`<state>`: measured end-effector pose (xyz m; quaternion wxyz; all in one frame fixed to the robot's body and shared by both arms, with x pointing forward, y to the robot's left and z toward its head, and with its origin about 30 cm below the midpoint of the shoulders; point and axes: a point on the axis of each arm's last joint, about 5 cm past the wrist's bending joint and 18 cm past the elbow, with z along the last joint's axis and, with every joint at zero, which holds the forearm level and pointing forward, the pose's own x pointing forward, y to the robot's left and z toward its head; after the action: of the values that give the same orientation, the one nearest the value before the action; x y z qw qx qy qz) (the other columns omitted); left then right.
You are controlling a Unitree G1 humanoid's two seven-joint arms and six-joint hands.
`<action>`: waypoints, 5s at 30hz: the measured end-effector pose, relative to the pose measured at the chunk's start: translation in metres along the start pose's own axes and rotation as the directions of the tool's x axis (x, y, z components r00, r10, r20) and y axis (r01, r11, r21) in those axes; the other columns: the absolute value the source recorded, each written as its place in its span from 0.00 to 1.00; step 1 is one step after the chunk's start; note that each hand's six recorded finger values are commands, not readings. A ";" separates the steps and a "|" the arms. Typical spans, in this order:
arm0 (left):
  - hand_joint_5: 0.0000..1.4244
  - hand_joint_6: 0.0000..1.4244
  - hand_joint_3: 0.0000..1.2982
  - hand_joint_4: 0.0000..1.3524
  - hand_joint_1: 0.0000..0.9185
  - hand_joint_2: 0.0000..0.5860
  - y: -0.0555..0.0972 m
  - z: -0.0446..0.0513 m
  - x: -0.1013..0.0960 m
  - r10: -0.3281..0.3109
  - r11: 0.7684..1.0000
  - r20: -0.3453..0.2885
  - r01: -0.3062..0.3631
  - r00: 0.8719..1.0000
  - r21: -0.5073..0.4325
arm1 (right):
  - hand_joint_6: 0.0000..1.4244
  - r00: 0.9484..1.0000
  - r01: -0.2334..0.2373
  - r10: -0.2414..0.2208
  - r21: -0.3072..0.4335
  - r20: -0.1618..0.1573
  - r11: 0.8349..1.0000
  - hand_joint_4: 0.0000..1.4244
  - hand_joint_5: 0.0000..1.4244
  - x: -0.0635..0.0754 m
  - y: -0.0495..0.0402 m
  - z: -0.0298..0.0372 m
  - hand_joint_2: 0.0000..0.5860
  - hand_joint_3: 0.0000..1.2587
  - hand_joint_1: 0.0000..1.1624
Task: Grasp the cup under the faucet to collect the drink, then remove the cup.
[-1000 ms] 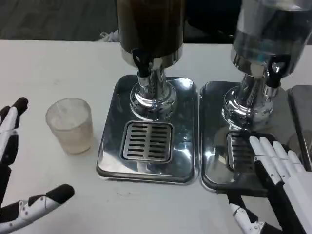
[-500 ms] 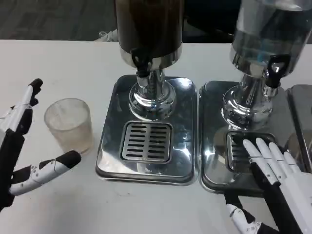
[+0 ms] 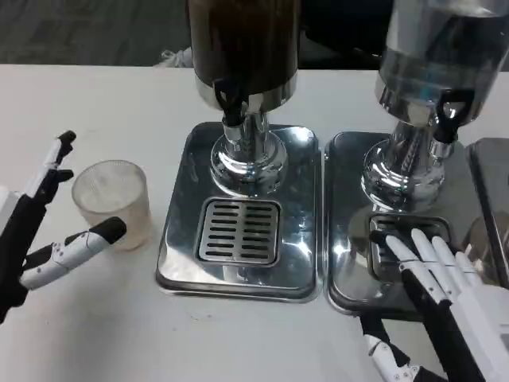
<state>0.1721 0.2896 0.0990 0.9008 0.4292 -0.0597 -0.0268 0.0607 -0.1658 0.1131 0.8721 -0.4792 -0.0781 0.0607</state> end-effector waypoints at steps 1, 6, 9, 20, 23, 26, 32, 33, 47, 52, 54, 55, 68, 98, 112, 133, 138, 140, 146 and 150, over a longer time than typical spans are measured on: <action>0.10 0.09 0.00 0.00 0.02 0.00 0.000 -0.0011 0.001 -0.005 1.000 -0.007 0.005 1.000 -0.004 | 0.00 1.000 0.000 0.000 0.002 0.000 1.000 0.01 0.00 0.000 0.0003 0.0002 0.83 0.11 0.33; 0.10 0.08 0.00 0.00 0.02 0.00 0.004 -0.0039 0.011 -0.050 0.999 -0.017 0.049 0.999 -0.019 | 0.00 1.000 -0.001 0.001 0.006 0.000 1.000 0.01 0.00 0.000 0.0010 0.0004 0.83 0.11 0.34; 0.09 0.07 0.00 0.00 0.02 0.00 0.004 -0.0046 0.015 -0.070 0.997 -0.021 0.070 0.997 -0.025 | 0.00 1.000 0.000 0.000 0.010 0.000 1.000 0.02 0.00 0.000 0.0013 0.0003 0.83 0.12 0.34; 0.09 0.06 0.00 0.00 0.00 0.00 0.003 -0.0123 0.029 -0.185 0.982 -0.061 0.183 0.981 -0.038 | 0.00 1.000 0.010 -0.010 0.031 -0.005 0.999 0.02 0.00 0.000 0.0016 0.0002 0.83 0.12 0.35; 0.09 0.06 0.00 0.00 0.00 0.00 0.000 -0.0138 0.031 -0.218 0.976 -0.071 0.215 0.973 -0.040 | 0.00 1.000 0.010 -0.010 0.032 -0.005 0.999 0.03 0.00 -0.001 0.0016 0.0002 0.83 0.12 0.35; 0.09 0.06 0.00 0.00 0.00 0.00 0.001 -0.0143 0.033 -0.227 0.974 -0.073 0.224 0.971 -0.037 | 0.01 1.000 0.010 -0.010 0.033 -0.005 0.999 0.03 0.00 -0.001 0.0016 0.0002 0.83 0.13 0.35; 0.09 0.05 0.00 0.00 0.00 0.00 0.005 -0.0162 0.035 -0.243 0.970 -0.073 0.242 0.967 -0.023 | 0.02 1.000 0.013 -0.013 0.040 -0.005 0.999 0.03 0.00 -0.001 0.0018 0.0004 0.83 0.13 0.35; 0.09 0.05 0.00 0.00 0.00 0.00 0.005 -0.0164 0.036 -0.244 0.970 -0.074 0.244 0.967 -0.020 | 0.02 1.000 0.014 -0.014 0.042 -0.005 0.999 0.03 0.00 -0.001 0.0018 0.0005 0.83 0.13 0.35; 0.17 0.14 0.00 0.00 0.01 0.00 -0.007 -0.0149 0.041 -0.220 0.975 -0.079 0.221 0.972 0.000 | 0.03 1.000 0.016 -0.015 0.058 -0.013 0.998 0.04 0.00 0.000 0.0047 -0.0014 0.83 0.14 0.36; 0.21 0.23 0.00 0.02 0.04 0.00 -0.016 -0.0124 0.042 -0.196 0.981 -0.087 0.195 0.977 -0.019 | 0.03 0.999 0.026 -0.024 0.070 -0.020 0.997 0.04 0.00 0.000 0.0045 -0.0017 0.83 0.14 0.37; 0.23 0.24 0.00 0.03 0.04 0.00 -0.020 -0.0112 0.043 -0.184 0.983 -0.087 0.181 0.979 -0.032 | 0.03 0.999 0.026 -0.024 0.071 -0.022 0.997 0.04 0.00 -0.001 0.0045 -0.0017 0.83 0.14 0.37; 0.23 0.26 0.00 0.04 0.04 0.00 -0.022 -0.0106 0.043 -0.171 0.985 -0.091 0.168 0.981 -0.036 | 0.03 0.999 0.025 -0.024 0.071 -0.023 0.997 0.04 0.00 -0.001 0.0046 -0.0017 0.83 0.14 0.37; 0.37 0.57 0.00 0.12 0.04 0.00 -0.038 -0.0048 0.037 -0.094 0.995 -0.111 0.092 0.989 -0.027 | 0.03 0.999 0.026 -0.024 0.073 -0.027 0.997 0.06 0.03 -0.001 0.0049 -0.0015 0.86 0.19 0.46; 0.39 0.74 0.00 0.11 0.25 0.05 -0.042 -0.0015 0.038 -0.083 0.988 -0.110 0.096 0.990 0.125 | 0.03 0.998 0.052 -0.048 0.076 -0.050 0.996 0.08 0.04 -0.005 0.0015 0.0001 0.89 0.21 0.45; 0.51 0.90 0.03 0.21 0.46 0.09 -0.047 -0.0031 0.038 -0.066 0.981 -0.100 0.083 0.993 0.173 | 0.03 0.997 0.059 -0.055 0.073 -0.055 0.996 0.09 0.04 -0.005 0.0001 -0.0004 0.90 0.22 0.45; 0.71 1.00 0.45 0.50 0.72 0.00 -0.055 -0.0043 0.038 0.038 0.969 -0.066 -0.021 0.997 0.247 | 0.03 0.996 0.065 -0.060 0.086 -0.058 0.994 0.10 0.04 -0.005 0.0004 0.0002 0.89 0.22 0.46; 0.74 1.00 0.50 0.55 0.73 0.00 -0.058 -0.0066 0.032 0.067 0.970 -0.060 -0.051 0.996 0.239 | 0.03 0.997 0.068 -0.064 0.089 -0.049 0.994 0.10 0.04 -0.003 0.0014 0.0019 0.89 0.22 0.46; 0.76 1.00 0.52 0.58 0.73 0.00 -0.059 -0.0073 0.031 0.074 0.969 -0.057 -0.058 0.996 0.238 | 0.03 0.997 0.068 -0.064 0.090 -0.048 0.994 0.10 0.04 -0.003 0.0022 0.0027 0.90 0.22 0.46; 0.76 1.00 0.54 0.60 0.75 0.00 -0.059 -0.0085 0.027 0.101 0.967 -0.050 -0.087 0.994 0.238 | 0.03 0.997 0.068 -0.064 0.101 -0.044 0.992 0.10 0.04 -0.002 0.0037 0.0045 0.89 0.23 0.45; 0.76 1.00 0.55 0.61 0.75 0.00 -0.050 -0.0080 0.026 0.153 0.959 -0.027 -0.142 0.988 0.244 | 0.03 0.997 0.070 -0.066 0.107 -0.042 0.992 0.10 0.04 -0.002 0.0046 0.0052 0.89 0.23 0.45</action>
<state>0.1992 0.2617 0.0575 0.8425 0.5305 -0.0737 0.0578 0.0578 -0.1593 0.1119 0.8997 -0.4295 -0.0743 0.0257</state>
